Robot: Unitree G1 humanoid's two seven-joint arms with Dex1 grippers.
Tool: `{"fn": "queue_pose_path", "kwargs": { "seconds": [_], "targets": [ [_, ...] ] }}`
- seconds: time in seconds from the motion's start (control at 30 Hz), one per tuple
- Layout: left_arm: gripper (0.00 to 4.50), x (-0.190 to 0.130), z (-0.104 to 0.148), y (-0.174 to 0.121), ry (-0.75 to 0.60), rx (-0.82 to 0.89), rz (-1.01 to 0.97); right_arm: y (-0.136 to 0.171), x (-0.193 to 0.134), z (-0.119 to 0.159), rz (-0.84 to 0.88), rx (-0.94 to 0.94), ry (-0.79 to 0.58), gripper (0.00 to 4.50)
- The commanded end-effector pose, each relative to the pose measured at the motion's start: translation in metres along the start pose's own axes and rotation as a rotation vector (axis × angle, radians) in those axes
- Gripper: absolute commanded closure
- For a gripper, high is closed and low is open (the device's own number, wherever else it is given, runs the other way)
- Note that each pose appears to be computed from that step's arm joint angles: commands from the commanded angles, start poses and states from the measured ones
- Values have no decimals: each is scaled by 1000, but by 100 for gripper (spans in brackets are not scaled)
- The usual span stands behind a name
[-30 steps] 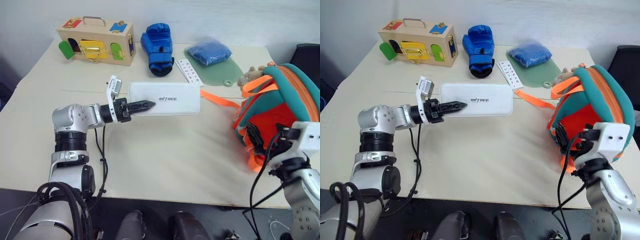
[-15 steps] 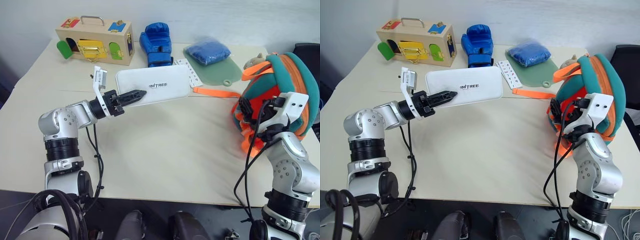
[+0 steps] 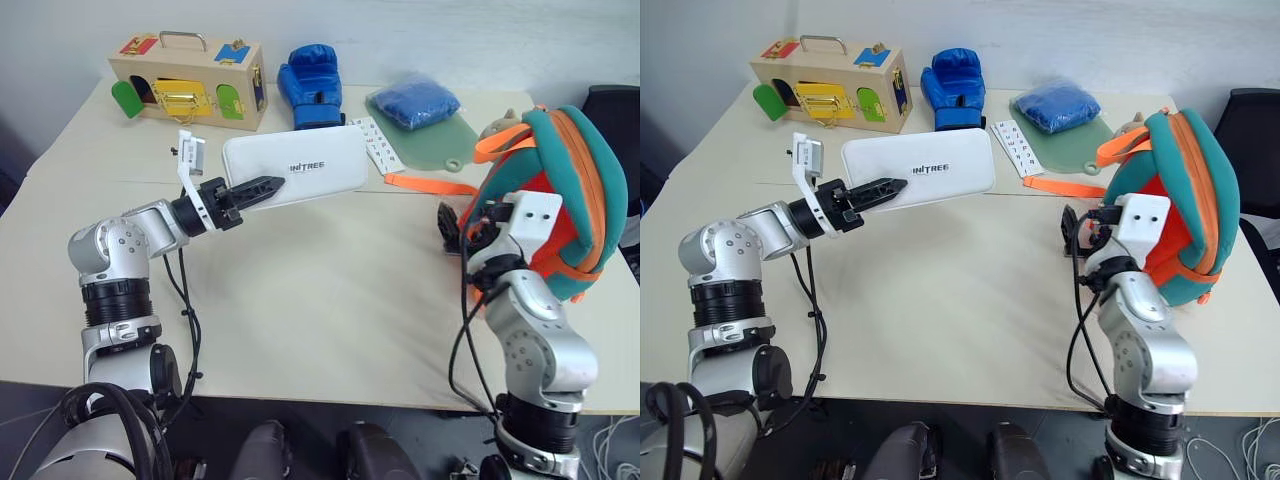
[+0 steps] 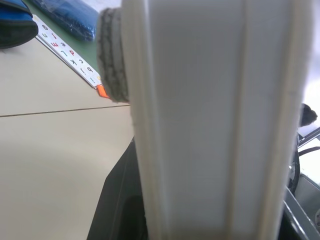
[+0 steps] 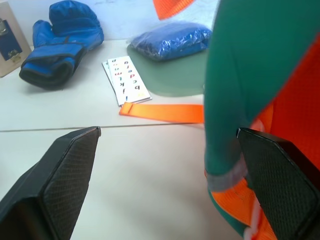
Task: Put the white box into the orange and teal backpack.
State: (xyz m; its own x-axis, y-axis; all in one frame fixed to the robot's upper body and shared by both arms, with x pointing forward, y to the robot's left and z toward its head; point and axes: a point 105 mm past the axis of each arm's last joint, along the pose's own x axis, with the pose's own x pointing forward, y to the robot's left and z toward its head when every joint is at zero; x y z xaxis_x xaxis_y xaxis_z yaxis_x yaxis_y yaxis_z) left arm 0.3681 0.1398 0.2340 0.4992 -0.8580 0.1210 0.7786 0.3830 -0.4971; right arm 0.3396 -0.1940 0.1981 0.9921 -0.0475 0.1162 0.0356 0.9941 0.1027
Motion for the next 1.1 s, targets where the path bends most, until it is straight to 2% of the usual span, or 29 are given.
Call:
{"fn": "queue_pose_path", "kwargs": {
  "seconds": [0.03,0.23,0.43,0.53,0.77,0.87,0.9,1.03,1.1],
  "targets": [
    [313,2,18,-15,-41,71,-55,-26,11,9,-188,-78,-54,4],
    [313,2,19,-17,-51,80,-62,-37,32,19,-251,-49,-98,4],
    [313,2,19,-16,-60,85,-63,-25,62,32,-166,17,-148,4],
    [313,3,21,-17,-69,91,-64,-33,68,30,-178,-19,-152,63],
    [313,-1,25,-13,-96,88,-35,-41,64,35,-102,-51,-194,310],
    [313,-2,28,-13,-106,91,-31,-30,55,43,39,-29,-226,416],
    [313,-3,29,-12,-109,92,-27,-21,50,46,136,-16,-228,444],
    [313,-4,35,-11,-120,104,-21,13,17,53,498,-22,-185,449],
    [313,-6,42,-12,-130,124,-26,31,-12,58,722,-34,-135,449]
  ]
}}
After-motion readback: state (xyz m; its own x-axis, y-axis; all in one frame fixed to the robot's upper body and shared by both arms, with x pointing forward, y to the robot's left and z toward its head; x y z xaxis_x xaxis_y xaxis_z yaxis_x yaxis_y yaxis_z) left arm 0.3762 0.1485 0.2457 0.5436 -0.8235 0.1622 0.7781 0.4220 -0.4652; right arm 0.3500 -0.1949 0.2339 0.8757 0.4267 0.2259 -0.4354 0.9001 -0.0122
